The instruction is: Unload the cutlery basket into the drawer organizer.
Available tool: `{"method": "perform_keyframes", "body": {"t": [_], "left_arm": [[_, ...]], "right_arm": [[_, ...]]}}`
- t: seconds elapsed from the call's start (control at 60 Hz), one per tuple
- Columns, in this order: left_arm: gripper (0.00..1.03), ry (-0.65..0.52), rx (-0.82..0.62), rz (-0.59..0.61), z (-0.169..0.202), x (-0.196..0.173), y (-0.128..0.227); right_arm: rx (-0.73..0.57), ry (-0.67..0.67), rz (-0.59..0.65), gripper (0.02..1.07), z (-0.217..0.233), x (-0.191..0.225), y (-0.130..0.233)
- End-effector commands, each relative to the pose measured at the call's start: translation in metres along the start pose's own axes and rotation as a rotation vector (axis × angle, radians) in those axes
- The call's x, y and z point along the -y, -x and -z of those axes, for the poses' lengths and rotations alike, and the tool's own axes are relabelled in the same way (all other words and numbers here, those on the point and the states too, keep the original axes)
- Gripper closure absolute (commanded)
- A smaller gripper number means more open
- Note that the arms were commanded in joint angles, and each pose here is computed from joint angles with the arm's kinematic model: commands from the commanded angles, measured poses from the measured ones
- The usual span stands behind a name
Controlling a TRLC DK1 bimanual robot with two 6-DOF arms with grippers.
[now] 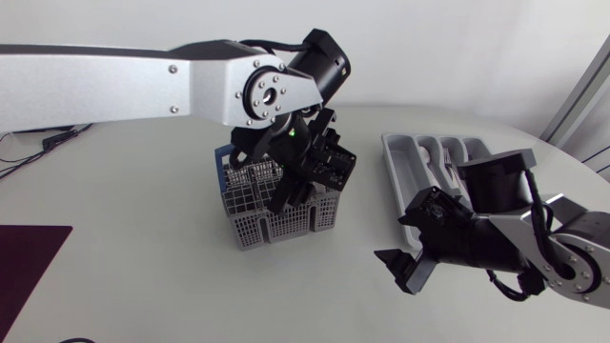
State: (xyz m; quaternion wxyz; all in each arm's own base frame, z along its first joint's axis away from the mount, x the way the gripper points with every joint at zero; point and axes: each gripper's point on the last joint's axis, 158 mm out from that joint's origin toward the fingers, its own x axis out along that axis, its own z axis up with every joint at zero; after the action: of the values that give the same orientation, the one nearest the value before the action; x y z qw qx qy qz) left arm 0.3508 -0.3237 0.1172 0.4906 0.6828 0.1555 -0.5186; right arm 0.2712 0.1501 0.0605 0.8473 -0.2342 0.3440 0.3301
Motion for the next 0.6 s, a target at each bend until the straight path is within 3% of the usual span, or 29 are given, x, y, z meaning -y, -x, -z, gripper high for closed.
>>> {"method": "perform_keyframes", "body": {"t": [0.0, 0.167, 0.317, 0.35, 0.583], "left_arm": [[0.34, -0.013, -0.016, 0.016, 0.006, -0.004, -0.008], [0.48, -0.011, -0.019, 0.042, 0.007, -0.003, -0.017], [0.49, -0.013, -0.022, 0.062, 0.007, -0.002, -0.026], [0.57, -0.016, -0.023, 0.065, 0.007, -0.002, -0.027], [0.64, -0.035, -0.024, 0.074, 0.007, 0.000, -0.032]], "right_arm": [[0.014, -0.003, -0.003, 0.07, -0.011, 0.000, -0.003], [0.015, 0.004, -0.013, 0.07, -0.017, -0.002, -0.008], [0.005, 0.004, -0.017, 0.07, -0.015, -0.002, -0.012], [0.007, 0.004, -0.017, 0.07, -0.015, -0.002, -0.012], [-0.003, 0.004, -0.021, 0.07, -0.011, -0.004, -0.014]]}}
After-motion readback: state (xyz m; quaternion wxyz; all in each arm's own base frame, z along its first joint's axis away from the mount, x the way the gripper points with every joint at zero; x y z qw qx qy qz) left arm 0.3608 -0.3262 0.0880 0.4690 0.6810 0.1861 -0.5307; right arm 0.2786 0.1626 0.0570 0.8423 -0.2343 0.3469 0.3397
